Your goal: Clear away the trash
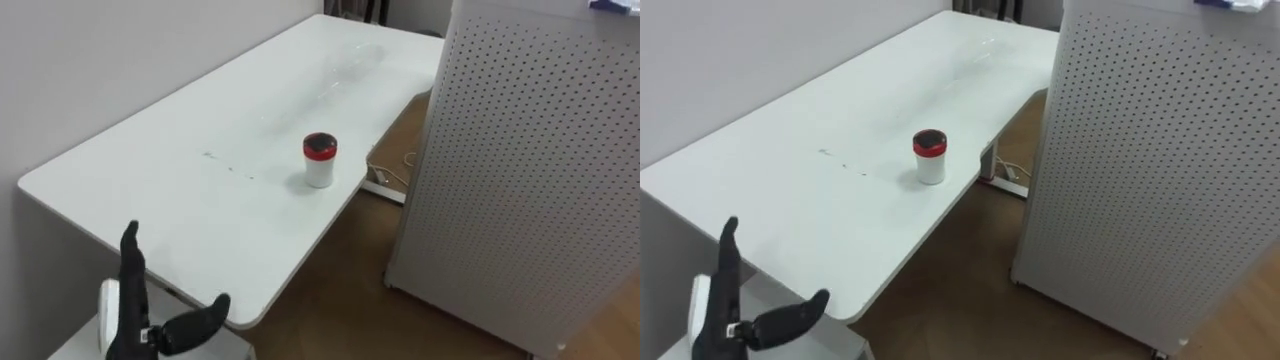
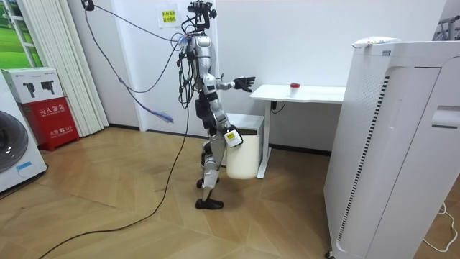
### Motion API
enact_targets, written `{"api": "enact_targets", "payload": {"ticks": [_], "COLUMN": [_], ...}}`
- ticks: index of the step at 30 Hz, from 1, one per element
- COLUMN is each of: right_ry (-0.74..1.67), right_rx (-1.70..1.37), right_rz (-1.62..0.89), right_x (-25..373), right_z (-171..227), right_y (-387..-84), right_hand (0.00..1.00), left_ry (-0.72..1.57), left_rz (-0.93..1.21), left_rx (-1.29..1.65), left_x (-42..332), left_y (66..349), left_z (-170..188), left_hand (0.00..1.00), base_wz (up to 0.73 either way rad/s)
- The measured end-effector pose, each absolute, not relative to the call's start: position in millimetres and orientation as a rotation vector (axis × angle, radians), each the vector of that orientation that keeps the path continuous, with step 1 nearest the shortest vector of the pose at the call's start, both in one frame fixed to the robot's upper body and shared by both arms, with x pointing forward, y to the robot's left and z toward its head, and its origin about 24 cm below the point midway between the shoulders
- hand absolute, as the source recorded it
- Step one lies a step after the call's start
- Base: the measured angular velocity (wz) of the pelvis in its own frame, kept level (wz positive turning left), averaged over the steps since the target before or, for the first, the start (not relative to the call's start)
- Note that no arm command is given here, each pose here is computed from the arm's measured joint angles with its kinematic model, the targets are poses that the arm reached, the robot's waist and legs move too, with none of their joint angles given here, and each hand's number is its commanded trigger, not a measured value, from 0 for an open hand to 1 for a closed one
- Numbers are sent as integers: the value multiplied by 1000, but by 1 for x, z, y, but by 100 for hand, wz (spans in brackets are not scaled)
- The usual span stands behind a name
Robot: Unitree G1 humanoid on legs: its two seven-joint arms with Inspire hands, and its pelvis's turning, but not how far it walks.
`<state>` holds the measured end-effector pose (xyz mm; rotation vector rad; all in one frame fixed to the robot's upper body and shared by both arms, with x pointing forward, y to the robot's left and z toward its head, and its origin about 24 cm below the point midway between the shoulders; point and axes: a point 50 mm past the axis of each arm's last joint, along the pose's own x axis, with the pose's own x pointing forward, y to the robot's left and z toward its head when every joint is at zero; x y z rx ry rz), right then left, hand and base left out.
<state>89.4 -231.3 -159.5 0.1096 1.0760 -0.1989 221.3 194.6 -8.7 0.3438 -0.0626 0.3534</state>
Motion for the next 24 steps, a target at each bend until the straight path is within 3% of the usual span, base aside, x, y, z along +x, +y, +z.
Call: {"api": "enact_targets", "payload": {"ticks": [17, 24], "right_ry": [1083, 1084], "right_rx": [113, 81], "right_rz": [-197, -164], "right_x": [88, 90], "right_z": [-160, -159], "right_y": [-231, -230], "right_hand": [100, 100], "left_ry": [-117, -75], "left_rz": [300, 322], "left_rx": [313, 316], "left_x": [225, 223], "left_y": [180, 185], "left_z": [2, -5], "left_hand": [0, 0], "base_wz": [-19, -47]}}
